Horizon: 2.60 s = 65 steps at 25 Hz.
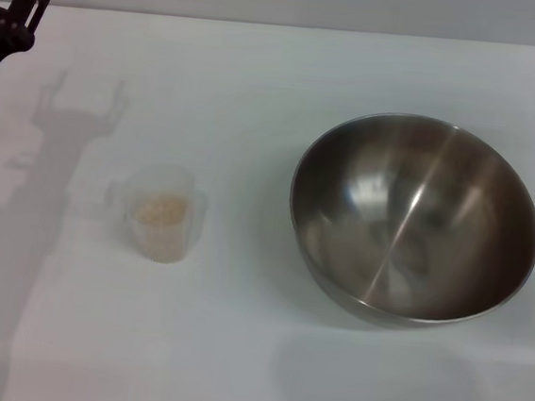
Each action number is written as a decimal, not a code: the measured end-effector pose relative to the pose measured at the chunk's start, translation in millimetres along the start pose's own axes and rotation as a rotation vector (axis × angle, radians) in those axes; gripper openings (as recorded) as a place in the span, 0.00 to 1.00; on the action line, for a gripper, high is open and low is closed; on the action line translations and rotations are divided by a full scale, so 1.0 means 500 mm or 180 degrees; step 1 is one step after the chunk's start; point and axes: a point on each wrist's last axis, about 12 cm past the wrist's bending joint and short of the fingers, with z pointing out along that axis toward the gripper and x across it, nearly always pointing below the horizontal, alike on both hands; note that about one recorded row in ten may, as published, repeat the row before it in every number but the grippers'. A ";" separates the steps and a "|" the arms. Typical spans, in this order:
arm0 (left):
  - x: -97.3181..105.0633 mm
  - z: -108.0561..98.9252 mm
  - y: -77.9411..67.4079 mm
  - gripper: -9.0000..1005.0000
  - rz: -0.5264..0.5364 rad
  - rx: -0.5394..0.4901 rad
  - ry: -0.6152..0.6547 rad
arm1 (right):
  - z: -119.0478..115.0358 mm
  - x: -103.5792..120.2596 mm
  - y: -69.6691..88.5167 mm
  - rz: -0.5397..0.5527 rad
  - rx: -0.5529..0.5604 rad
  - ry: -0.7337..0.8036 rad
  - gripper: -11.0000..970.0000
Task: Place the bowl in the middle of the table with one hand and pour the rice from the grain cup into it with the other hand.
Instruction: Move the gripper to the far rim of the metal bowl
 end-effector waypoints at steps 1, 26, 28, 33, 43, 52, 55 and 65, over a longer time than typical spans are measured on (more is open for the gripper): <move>0.000 0.000 0.000 0.83 0.0000 0.0000 0.0000 | -0.001 0.000 -0.001 -0.0004 0.0004 0.0000 0.83; -0.005 -0.005 -0.003 0.82 0.0014 0.0037 -0.0070 | 0.037 -0.010 0.054 -0.0191 -0.0283 0.0056 0.83; -0.005 -0.005 -0.003 0.82 0.0014 0.0037 -0.0070 | 0.050 -0.013 0.075 -0.0009 -0.0332 0.0185 0.83; -0.004 -0.006 0.000 0.82 0.0006 0.0018 -0.0064 | 0.089 -0.068 0.149 0.0322 -0.0722 0.0702 0.83; -0.004 -0.012 0.006 0.82 -0.0001 -0.0030 -0.0064 | 0.140 -0.204 0.192 0.0253 -0.1185 0.2298 0.83; -0.002 -0.024 0.010 0.82 -0.0007 -0.0069 -0.0041 | 0.139 -0.288 0.161 -0.0063 -0.1580 0.3519 0.83; -0.002 -0.026 0.012 0.82 0.0001 -0.0076 -0.0033 | 0.141 -0.290 0.135 -0.0194 -0.1650 0.3913 0.83; -0.002 -0.025 0.009 0.82 -0.0011 -0.0071 -0.0040 | 0.158 -0.236 0.068 -0.0513 -0.1788 0.4619 0.83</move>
